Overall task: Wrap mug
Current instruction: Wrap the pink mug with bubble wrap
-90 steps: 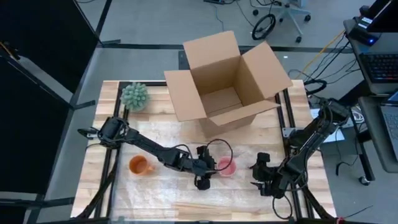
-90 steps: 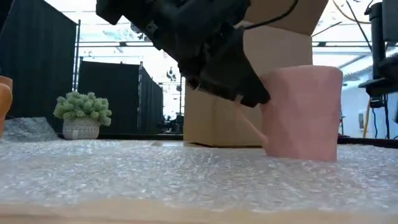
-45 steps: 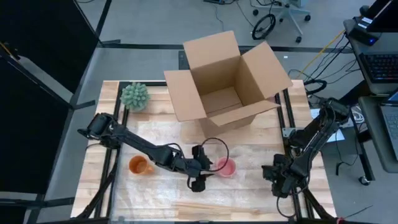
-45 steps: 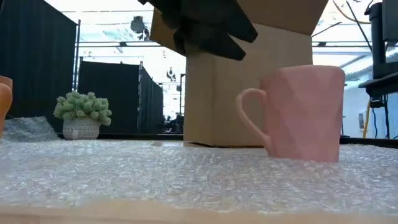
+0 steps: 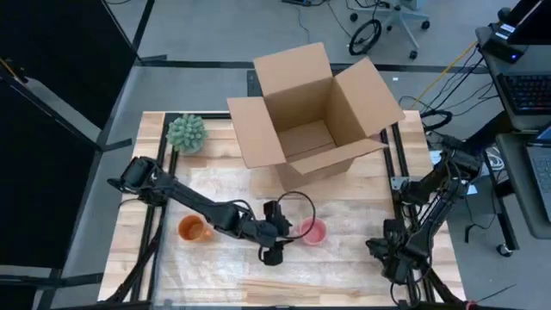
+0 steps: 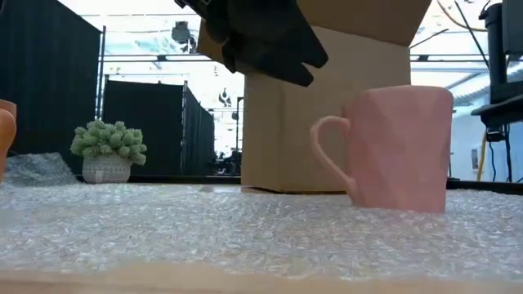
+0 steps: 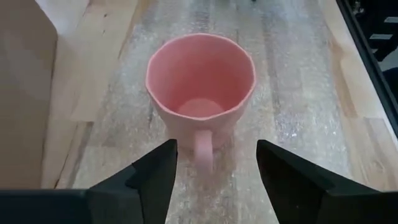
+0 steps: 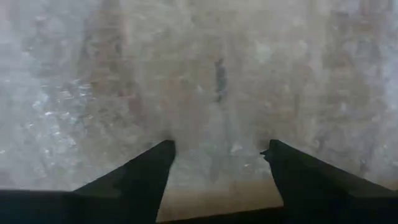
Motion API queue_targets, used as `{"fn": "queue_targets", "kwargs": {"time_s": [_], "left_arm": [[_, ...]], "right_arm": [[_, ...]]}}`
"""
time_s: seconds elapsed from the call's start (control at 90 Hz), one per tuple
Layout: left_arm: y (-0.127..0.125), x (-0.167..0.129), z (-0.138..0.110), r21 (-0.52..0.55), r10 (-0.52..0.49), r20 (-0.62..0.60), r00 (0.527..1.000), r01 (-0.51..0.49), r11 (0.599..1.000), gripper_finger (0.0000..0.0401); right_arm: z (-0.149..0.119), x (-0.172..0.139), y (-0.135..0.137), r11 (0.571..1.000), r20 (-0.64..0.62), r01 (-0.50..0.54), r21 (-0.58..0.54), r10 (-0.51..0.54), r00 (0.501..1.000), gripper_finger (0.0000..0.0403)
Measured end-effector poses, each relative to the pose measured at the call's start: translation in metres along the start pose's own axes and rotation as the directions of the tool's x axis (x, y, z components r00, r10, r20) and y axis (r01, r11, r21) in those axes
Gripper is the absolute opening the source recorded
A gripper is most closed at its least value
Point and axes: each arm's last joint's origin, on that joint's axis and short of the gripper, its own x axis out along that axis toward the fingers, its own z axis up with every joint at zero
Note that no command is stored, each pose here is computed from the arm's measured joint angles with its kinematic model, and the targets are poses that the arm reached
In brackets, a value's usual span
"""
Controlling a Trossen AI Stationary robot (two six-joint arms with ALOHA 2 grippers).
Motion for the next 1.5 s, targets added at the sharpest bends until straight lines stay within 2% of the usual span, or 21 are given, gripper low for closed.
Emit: {"fn": "queue_targets", "kwargs": {"time_s": [0.144, 0.311, 0.411, 0.511, 0.722, 0.878, 1.267, 1.5], "left_arm": [[0.000, 0.000, 0.000, -0.001, 0.004, 0.001, 1.000, -0.004, 1.000, 0.0207], [0.001, 0.000, 0.000, -0.003, 0.008, 0.006, 1.000, -0.008, 1.000, 0.0207], [0.001, 0.000, 0.000, -0.004, 0.014, 0.007, 1.000, -0.014, 1.000, 0.0207], [0.001, 0.000, 0.001, -0.004, 0.018, 0.009, 1.000, -0.018, 1.000, 0.0207], [0.001, 0.000, 0.001, -0.005, 0.021, 0.011, 1.000, -0.021, 1.000, 0.0207], [0.001, 0.000, 0.002, -0.011, 0.017, 0.028, 0.999, -0.017, 1.000, 0.0207], [0.003, 0.001, 0.005, -0.021, 0.016, 0.052, 0.999, -0.015, 1.000, 0.0207], [0.004, 0.002, 0.003, -0.022, 0.020, 0.049, 0.999, -0.019, 1.000, 0.0207]], "right_arm": [[0.003, -0.002, 0.003, 0.999, 0.069, -0.038, -0.001, 0.038, 0.997, 0.0147], [0.002, -0.008, -0.003, 1.000, 0.095, -0.020, 0.005, 0.020, 0.995, 0.0065], [0.000, -0.019, -0.006, 1.000, 0.109, -0.025, 0.005, 0.024, 0.994, 0.0030], [0.002, -0.033, -0.007, 0.999, 0.204, -0.038, 0.006, 0.036, 0.978, 0.0008], [0.019, -0.058, -0.010, 0.999, 0.471, -0.043, -0.005, 0.040, 0.881, 0.0005], [0.037, -0.062, -0.013, 1.000, 0.576, 0.000, -0.024, 0.014, 0.818, 0.0006], [0.082, -0.073, -0.023, 0.991, 0.716, 0.095, -0.090, -0.002, 0.698, 0.0006], [0.098, -0.076, -0.032, 0.989, 0.744, 0.120, -0.084, -0.018, 0.668, 0.0006]]}}
